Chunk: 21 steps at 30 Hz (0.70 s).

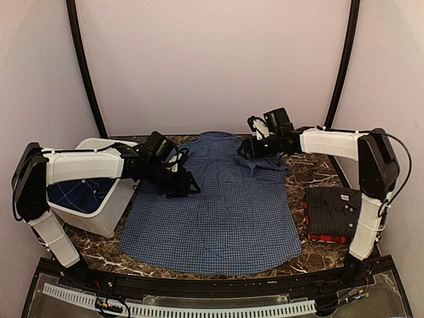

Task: Fold and stack the long sleeve shirts
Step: Adjust the sleeve at the center of the board.

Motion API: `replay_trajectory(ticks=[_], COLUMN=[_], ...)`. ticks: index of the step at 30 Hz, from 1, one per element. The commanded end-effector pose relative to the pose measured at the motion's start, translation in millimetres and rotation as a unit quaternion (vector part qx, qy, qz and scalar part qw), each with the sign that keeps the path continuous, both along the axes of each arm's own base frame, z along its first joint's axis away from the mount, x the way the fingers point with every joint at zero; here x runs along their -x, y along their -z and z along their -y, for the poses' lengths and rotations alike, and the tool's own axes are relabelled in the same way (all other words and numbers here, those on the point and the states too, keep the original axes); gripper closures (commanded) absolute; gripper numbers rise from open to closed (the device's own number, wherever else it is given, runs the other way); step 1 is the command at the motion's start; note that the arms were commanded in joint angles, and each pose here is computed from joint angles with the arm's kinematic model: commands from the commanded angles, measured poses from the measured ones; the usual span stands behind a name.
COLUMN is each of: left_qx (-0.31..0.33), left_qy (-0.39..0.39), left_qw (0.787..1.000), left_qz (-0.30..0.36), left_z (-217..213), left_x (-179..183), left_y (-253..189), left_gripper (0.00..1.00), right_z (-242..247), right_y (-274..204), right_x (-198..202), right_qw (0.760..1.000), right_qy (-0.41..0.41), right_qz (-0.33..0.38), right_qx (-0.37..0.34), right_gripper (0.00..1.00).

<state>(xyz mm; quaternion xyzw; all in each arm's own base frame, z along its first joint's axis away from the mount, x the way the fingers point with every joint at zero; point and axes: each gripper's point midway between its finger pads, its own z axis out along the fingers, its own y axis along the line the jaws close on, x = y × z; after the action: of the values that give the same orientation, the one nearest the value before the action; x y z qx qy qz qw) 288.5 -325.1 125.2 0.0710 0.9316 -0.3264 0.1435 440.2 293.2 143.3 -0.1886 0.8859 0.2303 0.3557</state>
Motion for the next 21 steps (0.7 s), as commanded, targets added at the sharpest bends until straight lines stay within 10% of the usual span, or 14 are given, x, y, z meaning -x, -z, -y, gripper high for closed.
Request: replay_trajectory(ticks=[1,9,21], left_qx=[0.012,0.011,0.005], left_qy=[-0.001,0.0,-0.004], left_qw=[1.0,1.0,1.0], left_qz=[0.0,-0.004,-0.009], left_z=[0,-4,-9], left_x=[-1,3,3], left_y=[-4,-2,7], left_gripper=[0.49,0.49,0.49], right_z=[7,-6,-41], right_y=[2,37,78], right_x=[-35,-60,80], right_qw=[0.998,0.997,0.994], right_qy=[0.056,0.05,-0.076], right_qz=[-0.003,-0.062,-0.028], right_qx=[0.034,0.023,0.07], right_gripper=[0.26,0.23,0.15])
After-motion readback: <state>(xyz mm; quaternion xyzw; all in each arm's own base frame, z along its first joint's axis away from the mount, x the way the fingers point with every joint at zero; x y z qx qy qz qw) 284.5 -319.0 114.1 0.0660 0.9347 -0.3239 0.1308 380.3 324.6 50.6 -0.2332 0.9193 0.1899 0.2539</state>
